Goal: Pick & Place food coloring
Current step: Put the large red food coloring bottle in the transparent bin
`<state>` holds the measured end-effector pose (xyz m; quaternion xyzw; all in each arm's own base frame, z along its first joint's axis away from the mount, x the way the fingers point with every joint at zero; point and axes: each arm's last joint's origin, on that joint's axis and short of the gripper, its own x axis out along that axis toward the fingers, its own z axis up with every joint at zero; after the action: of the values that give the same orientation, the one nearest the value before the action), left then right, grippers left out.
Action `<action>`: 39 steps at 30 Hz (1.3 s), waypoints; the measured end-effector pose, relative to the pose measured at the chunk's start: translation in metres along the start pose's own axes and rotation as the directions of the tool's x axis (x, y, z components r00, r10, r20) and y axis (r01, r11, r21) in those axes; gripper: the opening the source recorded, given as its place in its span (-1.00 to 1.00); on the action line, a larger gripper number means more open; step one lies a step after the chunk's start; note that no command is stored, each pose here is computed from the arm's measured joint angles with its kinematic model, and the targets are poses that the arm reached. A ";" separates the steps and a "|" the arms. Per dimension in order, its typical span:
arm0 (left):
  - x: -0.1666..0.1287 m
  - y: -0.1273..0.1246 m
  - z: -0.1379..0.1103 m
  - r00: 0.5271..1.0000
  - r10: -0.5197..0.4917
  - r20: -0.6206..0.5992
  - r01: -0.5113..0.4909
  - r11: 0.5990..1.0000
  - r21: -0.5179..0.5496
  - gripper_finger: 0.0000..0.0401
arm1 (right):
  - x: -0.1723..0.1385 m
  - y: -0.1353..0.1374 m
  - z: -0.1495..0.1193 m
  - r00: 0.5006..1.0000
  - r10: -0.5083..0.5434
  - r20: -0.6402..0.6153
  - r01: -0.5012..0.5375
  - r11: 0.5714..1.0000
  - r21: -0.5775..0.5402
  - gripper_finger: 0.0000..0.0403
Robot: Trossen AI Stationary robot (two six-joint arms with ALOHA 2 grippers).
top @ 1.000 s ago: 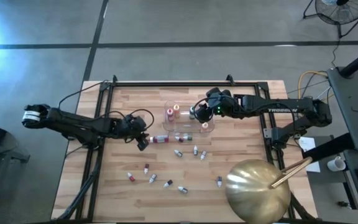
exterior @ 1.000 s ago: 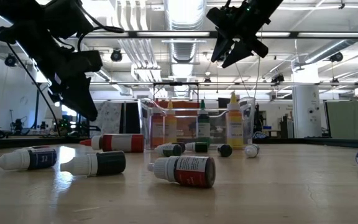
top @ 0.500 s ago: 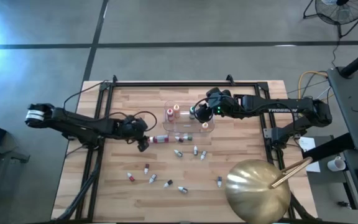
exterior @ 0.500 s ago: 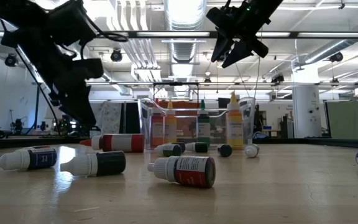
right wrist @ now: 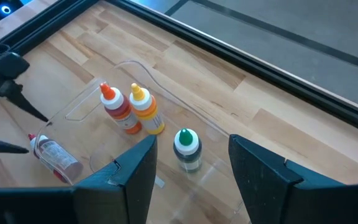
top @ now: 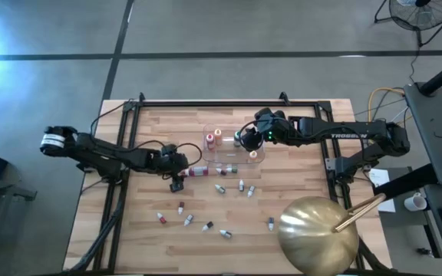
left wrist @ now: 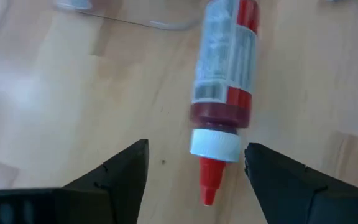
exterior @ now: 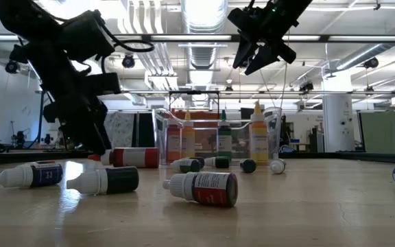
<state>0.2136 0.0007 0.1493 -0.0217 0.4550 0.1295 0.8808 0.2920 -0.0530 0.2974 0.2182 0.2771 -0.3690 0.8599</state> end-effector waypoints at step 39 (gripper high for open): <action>-0.009 -0.002 0.022 0.995 0.006 -0.096 0.000 0.998 0.068 -0.49 | 0.001 -0.001 -0.001 1.000 -0.006 -0.002 0.006 1.000 -0.002 -0.05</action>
<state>0.2269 0.0003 0.1689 0.0028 0.5009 0.1140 0.8579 0.2915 -0.0531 0.2956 0.2169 0.2791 -0.3709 0.8588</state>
